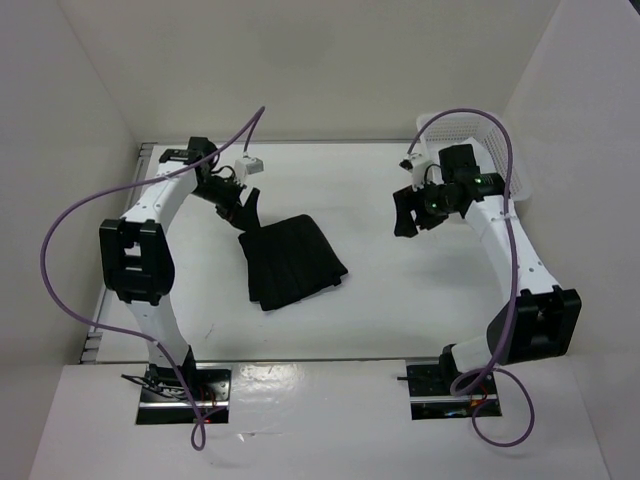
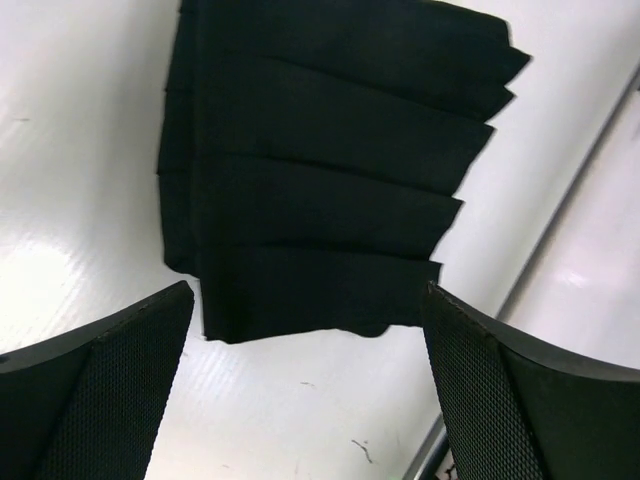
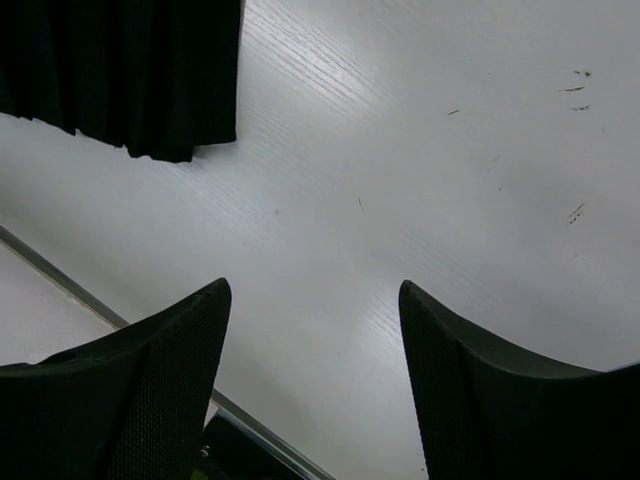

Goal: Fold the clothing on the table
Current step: Fold the skirt

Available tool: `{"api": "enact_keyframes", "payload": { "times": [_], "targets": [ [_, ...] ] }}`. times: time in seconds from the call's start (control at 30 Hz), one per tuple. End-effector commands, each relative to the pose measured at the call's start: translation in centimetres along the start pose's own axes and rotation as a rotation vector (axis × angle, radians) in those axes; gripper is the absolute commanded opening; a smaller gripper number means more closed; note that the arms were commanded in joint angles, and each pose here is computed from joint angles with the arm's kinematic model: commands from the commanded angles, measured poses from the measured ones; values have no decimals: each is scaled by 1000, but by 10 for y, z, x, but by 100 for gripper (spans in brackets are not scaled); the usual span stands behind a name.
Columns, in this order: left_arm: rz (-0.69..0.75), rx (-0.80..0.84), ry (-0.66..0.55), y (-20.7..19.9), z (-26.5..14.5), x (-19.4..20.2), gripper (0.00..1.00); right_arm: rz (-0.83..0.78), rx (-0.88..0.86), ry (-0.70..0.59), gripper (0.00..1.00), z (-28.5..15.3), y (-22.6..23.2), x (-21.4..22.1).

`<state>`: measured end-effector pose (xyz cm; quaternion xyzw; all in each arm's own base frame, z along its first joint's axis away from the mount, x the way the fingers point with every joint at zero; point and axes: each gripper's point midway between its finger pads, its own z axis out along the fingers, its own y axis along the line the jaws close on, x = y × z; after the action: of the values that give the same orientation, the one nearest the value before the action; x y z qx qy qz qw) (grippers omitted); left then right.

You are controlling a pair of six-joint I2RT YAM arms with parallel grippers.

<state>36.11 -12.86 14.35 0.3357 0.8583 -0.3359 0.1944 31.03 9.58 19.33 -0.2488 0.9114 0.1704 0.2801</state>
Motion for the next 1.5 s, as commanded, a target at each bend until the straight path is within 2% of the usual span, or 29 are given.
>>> {"api": "enact_keyframes", "payload": {
  "times": [0.0,0.3,0.43,0.6,0.67,0.7,0.73,0.83,0.87,1.1,1.2,1.33,1.37,1.4,1.43,1.47],
  "targets": [
    [-13,-41,17,14,6,7,100,-22,-17,-80,73,-10,1,-14],
    [-82,-18,93,20,25,39,100,-8,5,-99,73,-19,-4,-10],
    [-104,-39,134,23,32,50,100,-6,2,-112,73,-23,-4,-11],
    [-82,-97,129,29,33,51,100,0,-10,-119,73,-24,-3,-11],
    [-93,-98,128,29,33,51,89,0,-10,-119,73,-24,-3,-11],
    [-93,-98,128,29,33,51,76,4,-21,-114,73,-22,-2,-9],
    [-93,-89,123,27,34,50,43,7,-13,-123,73,-22,-5,-11],
    [-93,-89,123,29,35,49,2,2,-20,-135,73,-25,-2,-12],
    [-87,-93,117,28,33,47,0,13,-17,-127,73,-24,-5,-8],
    [10,-136,42,15,-1,-1,0,13,-26,-130,73,-24,-3,-9],
    [36,-156,33,16,-9,-13,0,13,-26,-130,73,-24,-3,-9],
    [31,-170,61,25,-6,-9,0,13,-35,-133,73,-24,-2,-9],
    [31,-170,61,25,-6,-9,3,13,-35,-133,73,-24,-2,-9],
    [25,-174,74,33,0,-6,20,13,-35,-133,73,-24,-2,-9],
    [14,-167,85,35,5,-1,27,13,-35,-133,73,-24,-2,-9],
    [-11,-161,118,38,12,12,28,13,-35,-133,73,-24,-2,-9]
  ]
}}
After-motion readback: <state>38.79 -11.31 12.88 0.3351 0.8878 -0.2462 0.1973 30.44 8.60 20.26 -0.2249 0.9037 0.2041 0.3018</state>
